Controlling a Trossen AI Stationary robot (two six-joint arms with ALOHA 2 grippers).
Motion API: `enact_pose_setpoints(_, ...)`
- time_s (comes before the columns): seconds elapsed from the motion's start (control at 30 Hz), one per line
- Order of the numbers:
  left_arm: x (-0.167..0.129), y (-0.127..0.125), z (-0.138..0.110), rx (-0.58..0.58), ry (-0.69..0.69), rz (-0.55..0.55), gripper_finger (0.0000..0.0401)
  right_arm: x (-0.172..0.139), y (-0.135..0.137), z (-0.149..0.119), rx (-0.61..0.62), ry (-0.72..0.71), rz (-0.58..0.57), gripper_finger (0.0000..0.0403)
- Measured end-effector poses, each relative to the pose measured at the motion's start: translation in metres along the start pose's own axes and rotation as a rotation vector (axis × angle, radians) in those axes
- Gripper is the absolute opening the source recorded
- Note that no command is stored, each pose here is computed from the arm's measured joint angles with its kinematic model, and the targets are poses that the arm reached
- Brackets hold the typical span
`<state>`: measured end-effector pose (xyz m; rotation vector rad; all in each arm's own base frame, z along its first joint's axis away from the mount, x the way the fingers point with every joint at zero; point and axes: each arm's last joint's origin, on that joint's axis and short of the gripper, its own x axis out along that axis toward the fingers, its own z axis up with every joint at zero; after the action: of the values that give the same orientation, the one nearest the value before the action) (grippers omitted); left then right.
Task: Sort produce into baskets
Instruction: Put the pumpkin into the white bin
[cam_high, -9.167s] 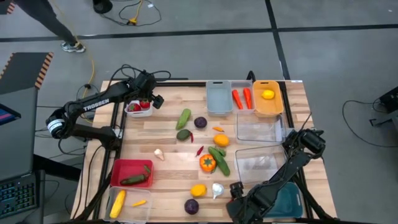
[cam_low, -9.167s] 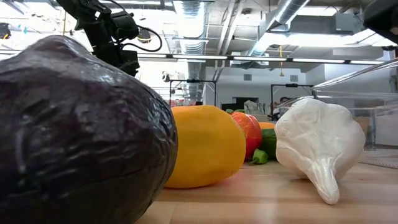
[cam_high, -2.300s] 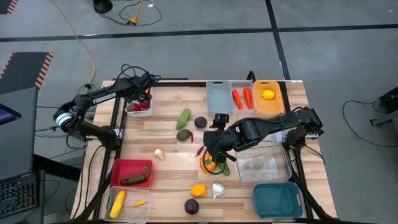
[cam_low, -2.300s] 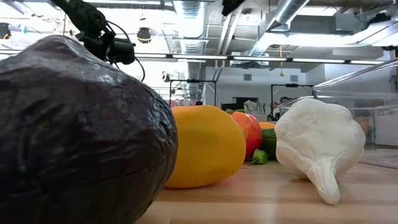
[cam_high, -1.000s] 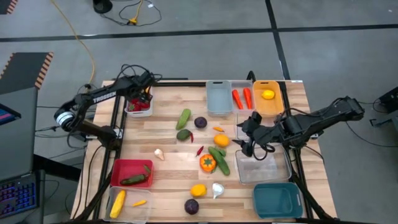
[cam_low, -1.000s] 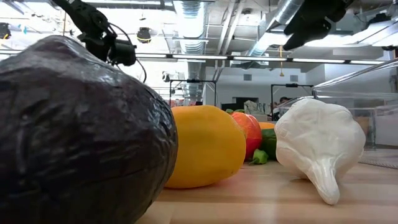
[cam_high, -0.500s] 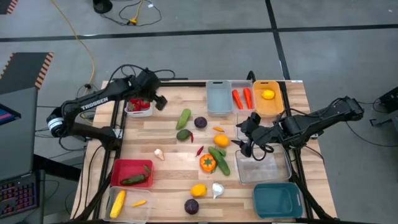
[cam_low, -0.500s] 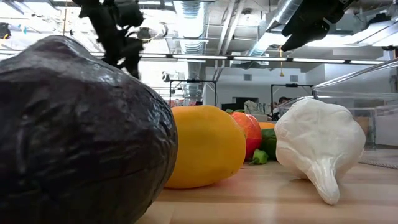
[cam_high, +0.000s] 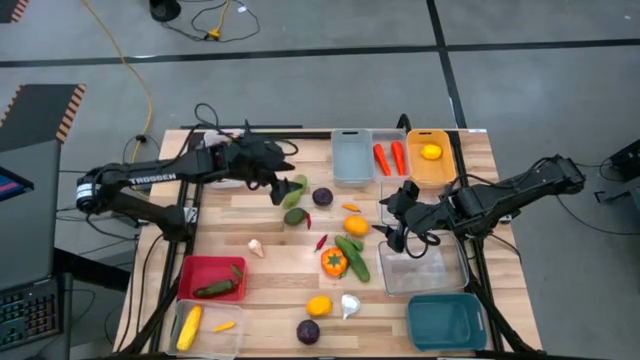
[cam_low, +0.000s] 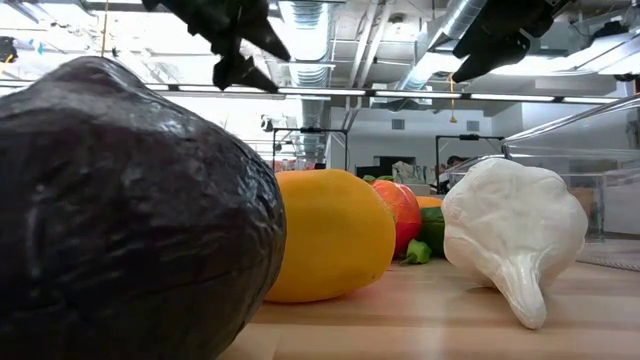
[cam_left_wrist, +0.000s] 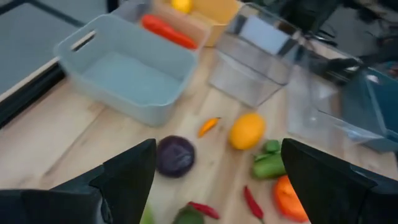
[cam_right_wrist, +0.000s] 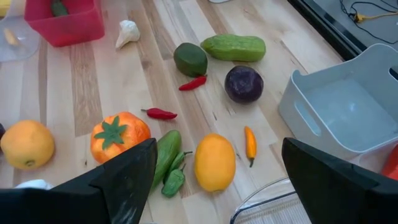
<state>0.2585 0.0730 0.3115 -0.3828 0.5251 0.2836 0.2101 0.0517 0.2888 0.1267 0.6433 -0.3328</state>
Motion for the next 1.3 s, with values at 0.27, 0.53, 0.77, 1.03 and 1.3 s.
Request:
enact_pose_setpoints(0.27, 0.001, -0.021, -0.004, 0.042, -0.003, -0.071, 0.0330, 0.000, 0.000, 0.000, 0.000, 0.000, 0.000, 0.0372)
enact_pose_setpoints(0.53, 0.004, -0.033, -0.010, 0.063, 0.019, -0.104, 0.0334, 0.000, 0.000, 0.000, 0.000, 0.000, 0.000, 0.0372)
enact_pose_setpoints(0.77, 0.031, -0.049, -0.017, 0.058, 0.050, -0.200, 0.0374, 0.000, 0.000, 0.000, 0.000, 0.000, 0.000, 0.0372)
enact_pose_setpoints(1.03, 0.069, -0.074, -0.030, 0.084, 0.064, -0.393, 0.0399, 0.000, 0.000, 0.001, 0.003, -0.005, 0.002, 0.0372)
enact_pose_setpoints(1.3, 0.100, -0.090, -0.049, 0.118, 0.074, -0.428, 0.0398, 0.000, 0.000, 0.001, 0.003, -0.005, 0.002, 0.0372)
